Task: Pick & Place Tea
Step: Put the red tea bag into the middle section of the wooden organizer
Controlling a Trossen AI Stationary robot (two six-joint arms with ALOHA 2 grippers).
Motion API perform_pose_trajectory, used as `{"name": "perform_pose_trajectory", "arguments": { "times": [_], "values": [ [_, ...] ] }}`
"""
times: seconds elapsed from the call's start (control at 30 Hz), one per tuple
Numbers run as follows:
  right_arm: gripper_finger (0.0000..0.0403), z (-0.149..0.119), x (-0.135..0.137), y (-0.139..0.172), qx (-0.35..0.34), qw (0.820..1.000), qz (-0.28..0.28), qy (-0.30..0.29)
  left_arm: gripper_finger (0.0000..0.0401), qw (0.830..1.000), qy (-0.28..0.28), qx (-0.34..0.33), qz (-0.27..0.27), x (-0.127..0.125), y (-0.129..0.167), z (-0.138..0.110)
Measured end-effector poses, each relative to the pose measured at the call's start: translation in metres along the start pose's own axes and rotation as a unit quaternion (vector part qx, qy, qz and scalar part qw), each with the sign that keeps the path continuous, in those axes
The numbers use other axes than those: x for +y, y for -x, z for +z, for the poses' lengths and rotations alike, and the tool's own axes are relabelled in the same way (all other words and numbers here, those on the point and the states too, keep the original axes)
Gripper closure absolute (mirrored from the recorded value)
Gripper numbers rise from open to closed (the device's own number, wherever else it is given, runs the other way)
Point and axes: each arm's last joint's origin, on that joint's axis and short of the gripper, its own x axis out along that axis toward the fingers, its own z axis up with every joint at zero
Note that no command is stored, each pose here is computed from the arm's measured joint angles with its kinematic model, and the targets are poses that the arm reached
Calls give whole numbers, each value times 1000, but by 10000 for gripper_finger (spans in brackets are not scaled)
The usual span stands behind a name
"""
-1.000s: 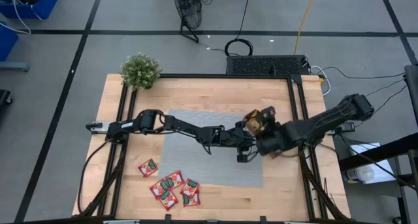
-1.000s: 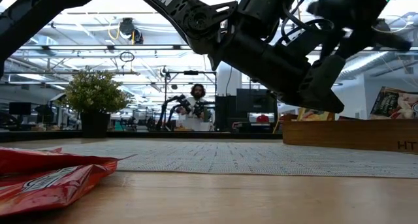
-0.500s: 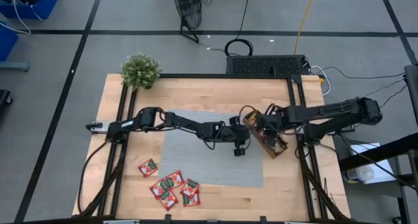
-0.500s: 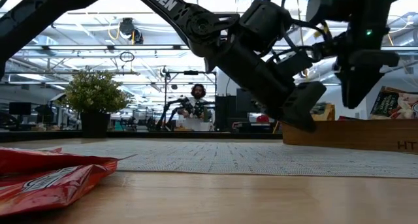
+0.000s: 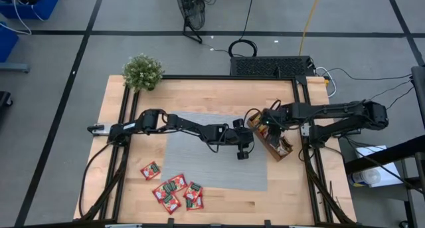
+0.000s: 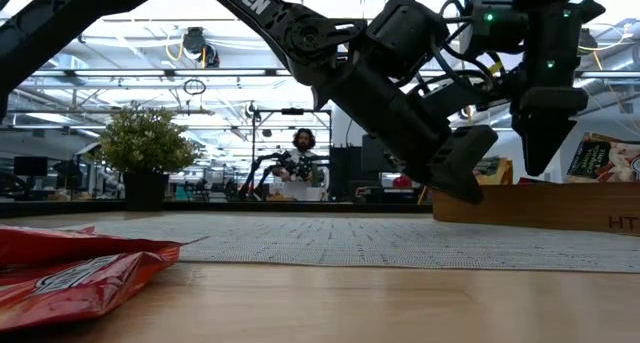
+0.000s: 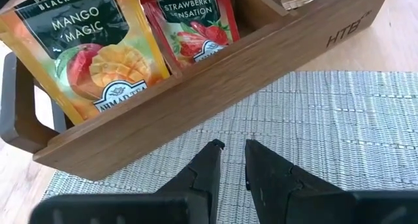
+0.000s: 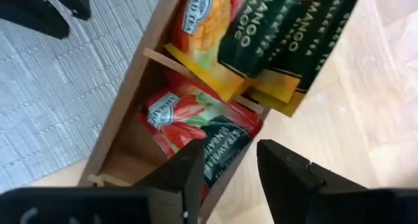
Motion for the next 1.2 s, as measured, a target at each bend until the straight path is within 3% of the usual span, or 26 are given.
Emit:
{"name": "perform_pose_trajectory", "arguments": {
  "times": [0.17,0.57,0.7,0.9,1.07,1.2],
  "values": [
    [278,2,2,-1,-3,999,40,-5,323,1000,0,0,0,0,0,0],
    [283,-4,3,-17,-6,998,55,-2,323,1000,-1,2,-1,0,0,0],
    [310,-3,5,-17,-5,996,84,7,323,1000,-1,0,-1,-1,0,0],
    [394,-2,7,-16,-10,994,102,29,323,1000,-1,0,-1,-1,0,0],
    [401,-1,9,-10,-13,993,109,46,323,1000,0,0,-1,-1,0,0],
    [396,3,6,16,-23,994,98,43,323,1000,-1,-3,0,0,1,2]
  ]
}}
